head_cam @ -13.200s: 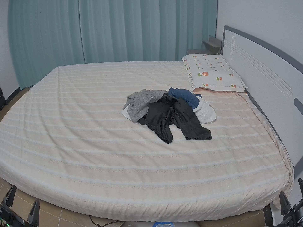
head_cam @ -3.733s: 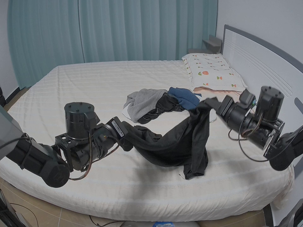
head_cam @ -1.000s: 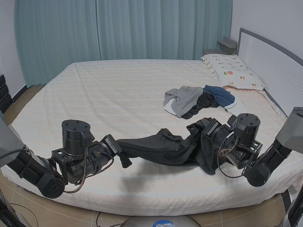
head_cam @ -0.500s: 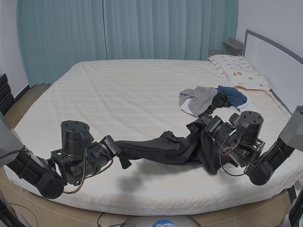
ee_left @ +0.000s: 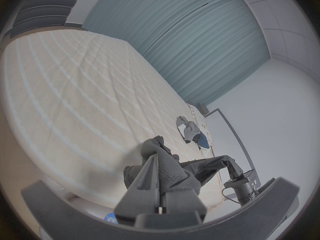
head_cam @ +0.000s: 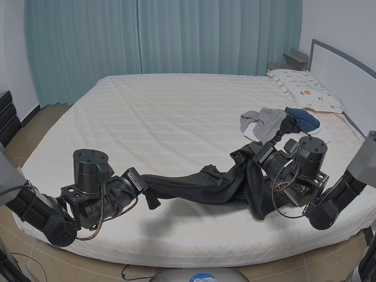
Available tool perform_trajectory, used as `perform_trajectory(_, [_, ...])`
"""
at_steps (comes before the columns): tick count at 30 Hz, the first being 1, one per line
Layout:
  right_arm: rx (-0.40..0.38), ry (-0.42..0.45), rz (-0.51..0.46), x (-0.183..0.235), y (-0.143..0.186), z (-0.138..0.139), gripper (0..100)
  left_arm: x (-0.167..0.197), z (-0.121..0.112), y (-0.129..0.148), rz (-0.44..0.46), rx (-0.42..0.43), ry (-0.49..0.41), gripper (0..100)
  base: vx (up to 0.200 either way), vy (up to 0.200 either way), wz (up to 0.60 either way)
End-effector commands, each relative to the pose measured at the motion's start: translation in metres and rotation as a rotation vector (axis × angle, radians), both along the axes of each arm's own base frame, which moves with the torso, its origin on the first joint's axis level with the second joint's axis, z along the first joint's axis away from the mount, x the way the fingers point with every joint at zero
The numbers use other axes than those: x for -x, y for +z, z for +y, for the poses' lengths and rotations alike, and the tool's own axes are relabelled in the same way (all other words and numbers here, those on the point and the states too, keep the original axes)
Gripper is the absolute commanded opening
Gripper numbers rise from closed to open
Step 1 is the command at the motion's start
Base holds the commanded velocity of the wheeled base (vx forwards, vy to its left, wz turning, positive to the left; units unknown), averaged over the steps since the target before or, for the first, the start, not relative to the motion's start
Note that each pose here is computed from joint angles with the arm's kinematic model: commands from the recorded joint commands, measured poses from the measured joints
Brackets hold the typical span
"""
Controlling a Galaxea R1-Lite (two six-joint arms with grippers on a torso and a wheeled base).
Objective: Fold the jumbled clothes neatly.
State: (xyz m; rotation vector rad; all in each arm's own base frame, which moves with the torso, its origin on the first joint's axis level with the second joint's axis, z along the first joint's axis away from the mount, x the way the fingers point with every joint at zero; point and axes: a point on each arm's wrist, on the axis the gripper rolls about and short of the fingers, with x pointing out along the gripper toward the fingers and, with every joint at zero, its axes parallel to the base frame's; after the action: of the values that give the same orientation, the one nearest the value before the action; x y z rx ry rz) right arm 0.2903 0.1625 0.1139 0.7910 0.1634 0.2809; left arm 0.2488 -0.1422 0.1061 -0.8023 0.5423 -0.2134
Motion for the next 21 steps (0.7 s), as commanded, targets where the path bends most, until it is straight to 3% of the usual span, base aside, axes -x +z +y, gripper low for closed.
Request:
perform_trajectory(1, [0.001, 0.000, -0.001, 0.000, 0.000, 0.000, 0, 0.001, 0.001, -0.001, 0.003, -0.002, 0.004, 0, 0.000, 0.200, 0.00])
perform_trajectory(16, [0.049, 0.002, -0.028, 0.023, 0.017, -0.013, 0, 0.009, -0.003, 0.004, -0.011, 0.008, -0.022, 0, 0.000, 0.000, 0.00])
perform_trajectory(21, [0.061, 0.001, -0.008, 0.034, 0.017, -0.019, 0, 0.021, 0.004, 0.000, 0.013, -0.007, -0.026, 0, -0.200, 0.000, 0.00])
